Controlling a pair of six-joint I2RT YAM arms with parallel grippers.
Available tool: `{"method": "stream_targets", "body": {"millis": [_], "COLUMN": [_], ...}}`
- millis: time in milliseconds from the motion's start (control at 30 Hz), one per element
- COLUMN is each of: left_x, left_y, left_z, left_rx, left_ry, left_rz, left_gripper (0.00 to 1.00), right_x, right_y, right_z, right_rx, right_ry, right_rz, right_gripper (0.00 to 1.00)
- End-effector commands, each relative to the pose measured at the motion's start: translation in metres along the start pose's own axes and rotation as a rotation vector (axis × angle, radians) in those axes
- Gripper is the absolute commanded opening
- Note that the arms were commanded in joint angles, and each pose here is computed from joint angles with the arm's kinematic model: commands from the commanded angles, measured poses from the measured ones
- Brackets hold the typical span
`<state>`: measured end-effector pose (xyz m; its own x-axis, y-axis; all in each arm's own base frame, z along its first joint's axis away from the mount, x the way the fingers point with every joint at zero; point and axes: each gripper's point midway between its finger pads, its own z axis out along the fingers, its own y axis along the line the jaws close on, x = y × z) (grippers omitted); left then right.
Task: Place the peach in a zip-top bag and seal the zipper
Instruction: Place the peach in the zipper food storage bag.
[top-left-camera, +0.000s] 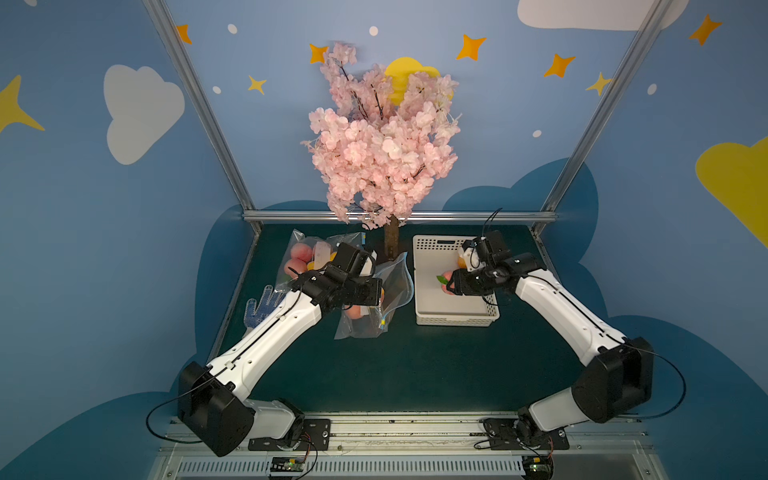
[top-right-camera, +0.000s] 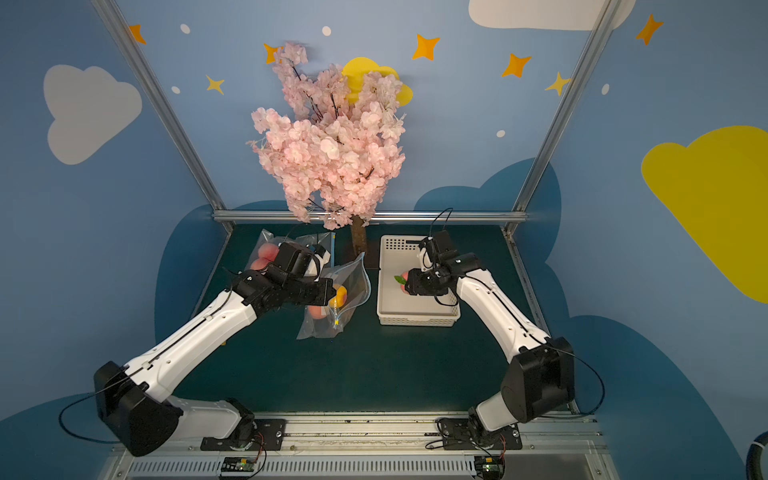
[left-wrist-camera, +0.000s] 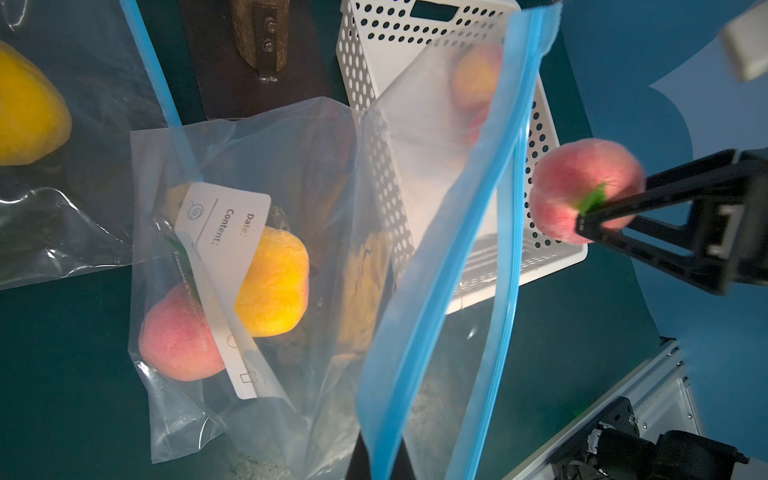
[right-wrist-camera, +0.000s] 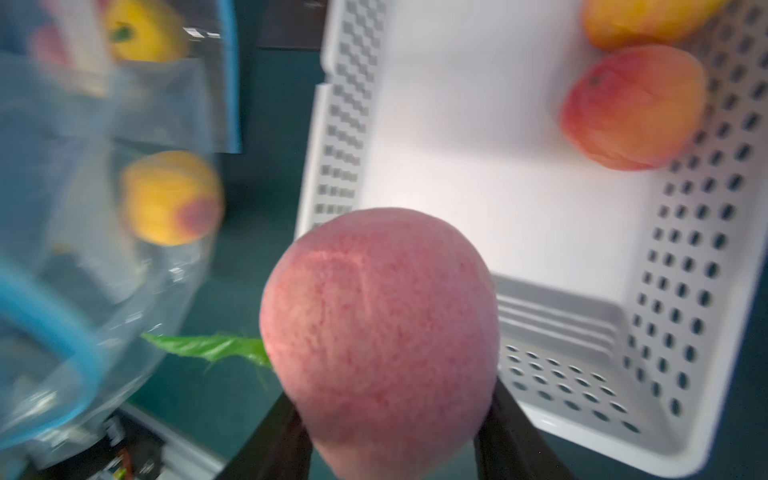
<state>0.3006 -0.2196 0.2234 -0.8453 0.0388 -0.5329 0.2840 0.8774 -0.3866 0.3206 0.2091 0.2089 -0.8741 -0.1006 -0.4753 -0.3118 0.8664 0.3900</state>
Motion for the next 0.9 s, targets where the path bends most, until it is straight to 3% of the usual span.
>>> {"method": "stream_targets", "body": {"millis": [0, 100, 167, 367, 433, 500, 567, 733, 867], "left_x": [-0.008, -0.009, -0.009, -0.014, -0.016, -0.016, -0.015, -0.013, -0.014], "left_y": [-0.008, -0.008, -0.008, -0.013, -0.01, -0.005, 0.0, 0.003, 0.003], "left_z": [-0.007, -0.008, -0.01, -0.017, -0.02, -0.023, -0.024, -0.022, -0.022], "left_rx": [0.036, 0.032, 0.031, 0.042, 0.019, -0.011, -0.037, -0.05, -0.05], "left_ry": [-0.025, -0.027, -0.029, -0.048, -0.05, -0.054, -0.056, -0.05, -0.053], "left_rz": [0.0, -0.007, -0.014, -0.012, -0.011, -0.005, -0.003, 0.001, 0.001], "left_gripper": [0.03, 0.03, 0.03, 0.03, 0.03, 0.03, 0.03, 0.03, 0.03], "right_x": [-0.014, -0.013, -0.011, -0.001, 0.001, -0.003, -0.009, -0.026, -0.037], "right_y": [0.081, 0.125, 0.143, 0.137, 0.129, 0.126, 0.133, 0.139, 0.092], "right_z": [-0.022, -0.03, -0.026, 0.024, 0.03, 0.021, 0.005, -0.037, -0.041], "right_rx": [-0.338, -0.456, -0.462, -0.24, -0.167, -0.147, -0.183, -0.293, -0.173], "right_ry": [-0.102, -0.178, -0.193, -0.101, -0.063, -0.066, -0.112, -0.31, -0.335], "right_rz": [-0.113, -0.178, -0.196, -0.215, -0.199, -0.192, -0.204, -0.222, -0.115], "right_gripper": [0.49, 0.5, 0.52, 0.57, 0.7, 0.82, 0.87, 0.88, 0.88]}}
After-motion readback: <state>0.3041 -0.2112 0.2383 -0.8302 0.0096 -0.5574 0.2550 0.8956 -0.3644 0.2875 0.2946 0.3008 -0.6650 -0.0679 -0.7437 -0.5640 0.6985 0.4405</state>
